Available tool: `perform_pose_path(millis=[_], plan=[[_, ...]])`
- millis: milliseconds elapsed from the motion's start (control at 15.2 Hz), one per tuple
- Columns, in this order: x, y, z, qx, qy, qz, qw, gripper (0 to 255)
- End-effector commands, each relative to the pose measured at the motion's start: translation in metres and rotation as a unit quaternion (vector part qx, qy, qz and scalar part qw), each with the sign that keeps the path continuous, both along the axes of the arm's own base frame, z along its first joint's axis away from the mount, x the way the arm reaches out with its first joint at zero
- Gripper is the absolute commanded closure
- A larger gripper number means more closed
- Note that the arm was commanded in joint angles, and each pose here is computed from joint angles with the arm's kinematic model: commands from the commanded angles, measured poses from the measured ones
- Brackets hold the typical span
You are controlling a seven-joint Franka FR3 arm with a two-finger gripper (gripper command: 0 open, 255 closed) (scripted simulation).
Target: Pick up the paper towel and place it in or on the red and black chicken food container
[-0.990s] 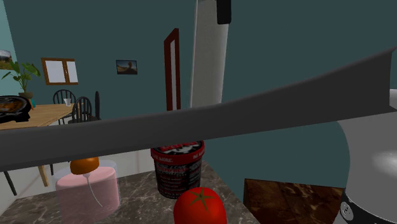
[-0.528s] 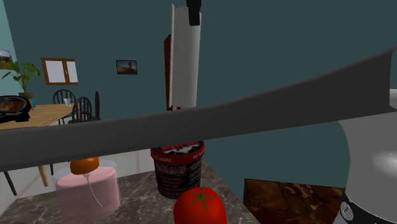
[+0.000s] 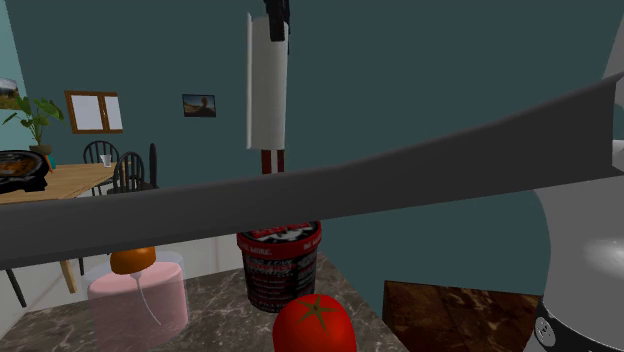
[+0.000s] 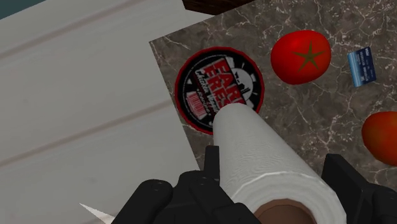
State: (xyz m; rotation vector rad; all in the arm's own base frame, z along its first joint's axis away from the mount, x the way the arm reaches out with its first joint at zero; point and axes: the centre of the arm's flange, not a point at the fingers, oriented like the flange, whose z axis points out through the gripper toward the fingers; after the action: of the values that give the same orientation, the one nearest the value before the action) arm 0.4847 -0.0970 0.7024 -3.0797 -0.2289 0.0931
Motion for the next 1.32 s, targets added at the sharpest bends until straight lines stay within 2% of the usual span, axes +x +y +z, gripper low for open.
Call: perform_pose_path(millis=[0,1254], plan=[[0.003,-0.002,-0.007,0.0,0.0,0.0,1.0,255],[0.003,-0.002,-0.107,0.0,0.0,0.0,1.0,255]])
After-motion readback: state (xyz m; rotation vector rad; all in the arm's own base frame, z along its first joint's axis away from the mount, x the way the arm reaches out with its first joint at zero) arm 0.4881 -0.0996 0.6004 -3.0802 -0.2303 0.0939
